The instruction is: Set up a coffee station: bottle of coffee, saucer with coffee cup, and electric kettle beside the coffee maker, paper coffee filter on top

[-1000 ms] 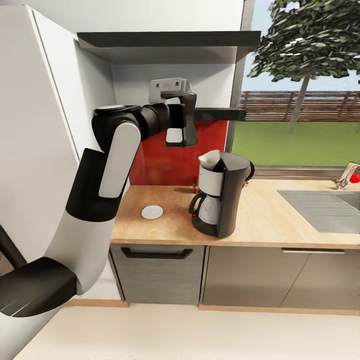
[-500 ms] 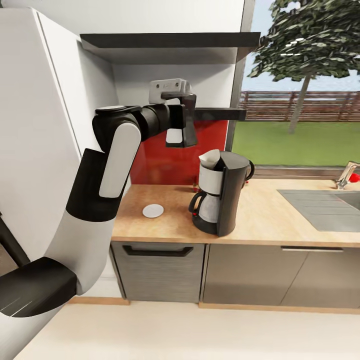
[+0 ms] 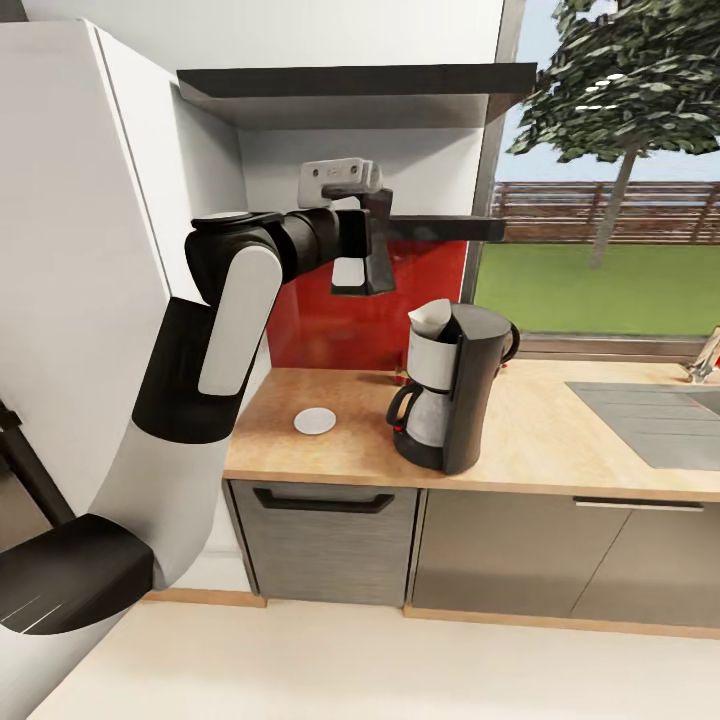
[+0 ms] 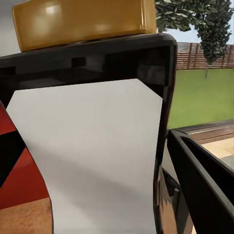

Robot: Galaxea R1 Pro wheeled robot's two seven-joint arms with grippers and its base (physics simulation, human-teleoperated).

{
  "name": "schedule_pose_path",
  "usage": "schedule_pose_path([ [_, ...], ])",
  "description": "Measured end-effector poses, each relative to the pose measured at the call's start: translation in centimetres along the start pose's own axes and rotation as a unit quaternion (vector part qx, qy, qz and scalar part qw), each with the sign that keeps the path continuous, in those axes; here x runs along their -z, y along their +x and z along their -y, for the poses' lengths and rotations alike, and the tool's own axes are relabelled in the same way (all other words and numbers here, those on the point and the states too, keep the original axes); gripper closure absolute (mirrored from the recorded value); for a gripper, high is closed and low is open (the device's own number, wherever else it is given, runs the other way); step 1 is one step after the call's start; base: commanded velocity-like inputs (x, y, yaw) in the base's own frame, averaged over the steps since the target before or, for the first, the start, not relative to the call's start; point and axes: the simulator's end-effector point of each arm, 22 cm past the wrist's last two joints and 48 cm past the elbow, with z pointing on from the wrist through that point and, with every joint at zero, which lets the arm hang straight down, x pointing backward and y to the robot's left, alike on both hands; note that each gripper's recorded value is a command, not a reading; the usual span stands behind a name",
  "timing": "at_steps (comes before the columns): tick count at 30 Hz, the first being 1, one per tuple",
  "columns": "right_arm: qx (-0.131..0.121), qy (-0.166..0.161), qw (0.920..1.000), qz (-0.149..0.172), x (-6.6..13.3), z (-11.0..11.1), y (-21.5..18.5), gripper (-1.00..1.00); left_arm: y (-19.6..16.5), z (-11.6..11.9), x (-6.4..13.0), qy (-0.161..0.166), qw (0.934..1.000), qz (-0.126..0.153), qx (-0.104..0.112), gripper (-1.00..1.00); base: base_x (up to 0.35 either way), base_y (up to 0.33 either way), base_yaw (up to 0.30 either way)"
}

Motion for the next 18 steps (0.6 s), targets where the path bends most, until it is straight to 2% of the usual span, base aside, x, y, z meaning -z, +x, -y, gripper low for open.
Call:
schedule_pose_path([
  [18,0.001,0.0,1.0,0.0,0.0,-0.02,0.01,-1.0,0.06,0.01,-0.03,0.0,1.0,-0.001,-0.001,1.0,0.0,0.0,0.0],
])
